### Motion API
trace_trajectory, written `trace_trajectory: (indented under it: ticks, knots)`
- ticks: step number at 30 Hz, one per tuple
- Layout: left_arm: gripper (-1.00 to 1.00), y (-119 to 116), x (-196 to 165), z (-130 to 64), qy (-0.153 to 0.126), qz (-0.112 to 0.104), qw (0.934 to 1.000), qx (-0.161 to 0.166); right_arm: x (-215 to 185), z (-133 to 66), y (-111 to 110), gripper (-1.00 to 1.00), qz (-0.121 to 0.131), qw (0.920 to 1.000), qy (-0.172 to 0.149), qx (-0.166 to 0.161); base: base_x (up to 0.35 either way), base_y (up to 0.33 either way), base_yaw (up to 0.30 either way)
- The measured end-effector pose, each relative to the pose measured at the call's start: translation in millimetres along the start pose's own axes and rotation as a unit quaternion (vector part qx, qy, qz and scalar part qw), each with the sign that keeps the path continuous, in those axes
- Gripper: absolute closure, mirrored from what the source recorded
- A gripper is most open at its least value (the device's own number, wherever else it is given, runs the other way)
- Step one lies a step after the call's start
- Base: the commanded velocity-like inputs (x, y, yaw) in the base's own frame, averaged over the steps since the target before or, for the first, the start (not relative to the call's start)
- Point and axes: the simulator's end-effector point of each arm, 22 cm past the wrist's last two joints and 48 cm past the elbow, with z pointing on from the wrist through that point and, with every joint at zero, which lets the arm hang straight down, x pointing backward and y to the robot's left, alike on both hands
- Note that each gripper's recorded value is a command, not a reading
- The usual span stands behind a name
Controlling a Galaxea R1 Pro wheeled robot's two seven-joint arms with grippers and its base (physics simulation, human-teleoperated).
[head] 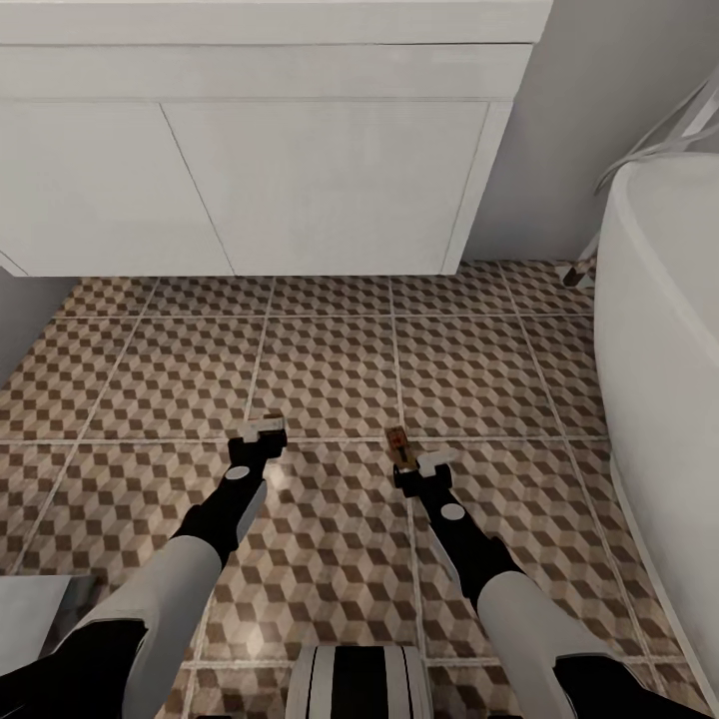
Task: Take the four mousetraps from the cabinet in the bathroom and place them on the bathroom floor. Make sure all four end up on the same floor surface, and ensure that at least two of them are either under or directly next to the same bathroom sink.
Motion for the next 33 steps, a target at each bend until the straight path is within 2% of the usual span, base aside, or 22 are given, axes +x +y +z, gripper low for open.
trace_trajectory:
  ticks: [5, 10, 17, 26, 33]
  knots:
    - [1.00, -1.5, 7.0, -0.1, 0.007, 0.002, 1.0000, 0.004, -1.9, 0.2, -1.1, 1.00, -0.001, 1.0000, -0.003, -0.001, 0.000, 0.000, 0.000]
    - [1.00, -13.8, 47.0, -4.4, 0.045, 0.010, 0.9983, 0.035, -4.8, 0.1, -0.4, 1.00, -0.002, 0.9999, -0.010, -0.002, 0.000, 0.000, 0.000]
    - [1.00, -17.9, 76.0, -9.5, 0.074, 0.015, 0.9961, 0.045, -7.6, 0.0, -1.0, 1.00, -0.002, 0.9999, -0.015, -0.001, 0.000, 0.000, 0.000]
    - [1.00, -18.3, 81.2, -10.4, 0.079, 0.016, 0.9957, 0.046, -6.9, 0.2, -1.5, 1.00, -0.001, 0.9999, -0.015, 0.000, 0.000, 0.000, 0.000]
    - [1.00, -18.3, 104.5, -4.8, 0.095, 0.017, 0.9943, 0.045, 16.6, 7.5, 0.3, 1.00, 0.001, 1.0000, 0.003, -0.002, 0.000, 0.000, 0.000]
